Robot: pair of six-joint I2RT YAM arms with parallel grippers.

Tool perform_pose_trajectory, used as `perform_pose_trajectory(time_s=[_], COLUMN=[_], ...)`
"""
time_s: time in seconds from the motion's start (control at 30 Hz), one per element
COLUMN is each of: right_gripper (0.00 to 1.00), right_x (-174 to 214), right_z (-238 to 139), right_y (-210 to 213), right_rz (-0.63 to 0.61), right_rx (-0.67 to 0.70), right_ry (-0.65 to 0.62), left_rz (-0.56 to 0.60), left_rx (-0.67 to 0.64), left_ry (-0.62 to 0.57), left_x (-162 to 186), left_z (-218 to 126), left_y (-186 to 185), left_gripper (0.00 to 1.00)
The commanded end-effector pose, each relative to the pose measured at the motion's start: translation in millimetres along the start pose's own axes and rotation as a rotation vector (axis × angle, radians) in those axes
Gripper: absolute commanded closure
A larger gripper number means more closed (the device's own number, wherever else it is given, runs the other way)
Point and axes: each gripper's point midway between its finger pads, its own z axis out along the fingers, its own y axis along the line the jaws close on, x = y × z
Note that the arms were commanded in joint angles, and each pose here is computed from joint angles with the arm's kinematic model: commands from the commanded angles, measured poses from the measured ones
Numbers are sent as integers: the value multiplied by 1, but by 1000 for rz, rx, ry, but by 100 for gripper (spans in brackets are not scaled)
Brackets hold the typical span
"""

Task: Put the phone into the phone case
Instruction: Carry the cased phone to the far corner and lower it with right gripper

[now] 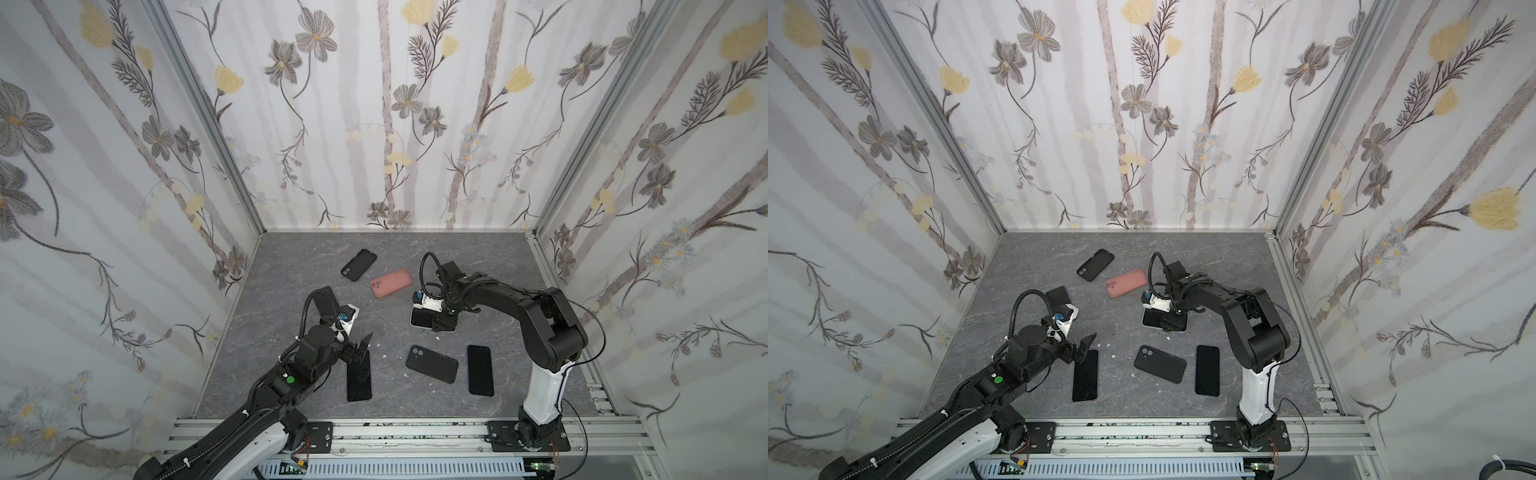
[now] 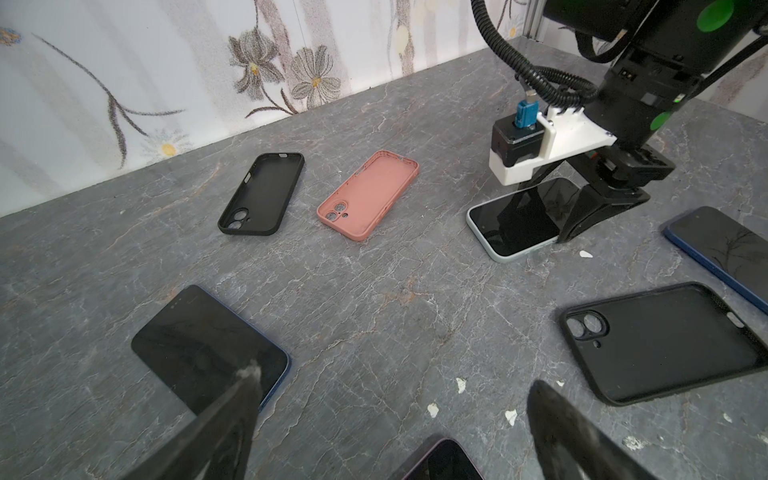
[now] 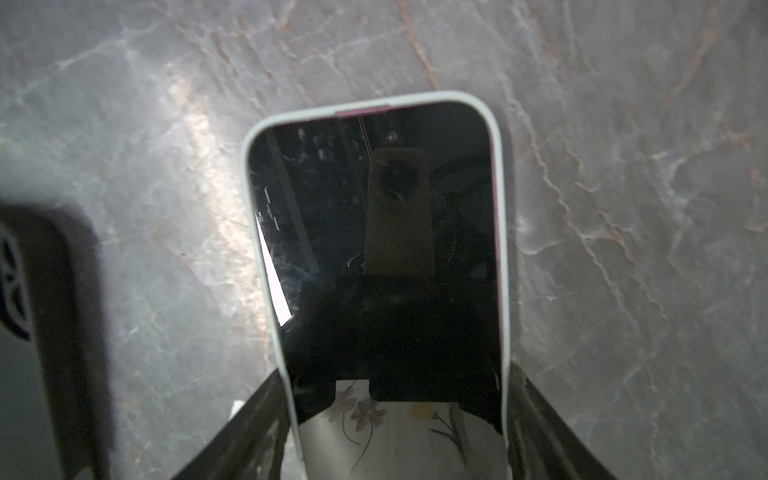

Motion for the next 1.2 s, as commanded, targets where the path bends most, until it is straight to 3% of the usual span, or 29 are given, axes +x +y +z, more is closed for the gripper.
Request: perform_pose_trajectory(time_s=[0.0,0.23,0.57,0.77,0.9,1.17], right_gripper=[34,34,34,32,32,31], right_x=[16,37,106,146,163,180], right_z=[3,-5,-31,-45,-46,-45], right_y=[-13,-60,-146,-187,-202,-219], right_rz=[83,284,647,882,1005,1076], right_rx=[31,174,406,456,413,377], right_ry=[59,65,108,65,27,-3], left_rz=[8,8,6,8,8,2], left_rx=[-17,-37,-67,-86,-85,-81], left_ry=[-37,-42,-34,-30,-35,-48], left_x=[-10,-13,-11,-11,-12,-14], left_z=[-1,0,1,0,0,0], left_y=[3,6,12,15,15,15], left_gripper=[0,0,0,0,0,0])
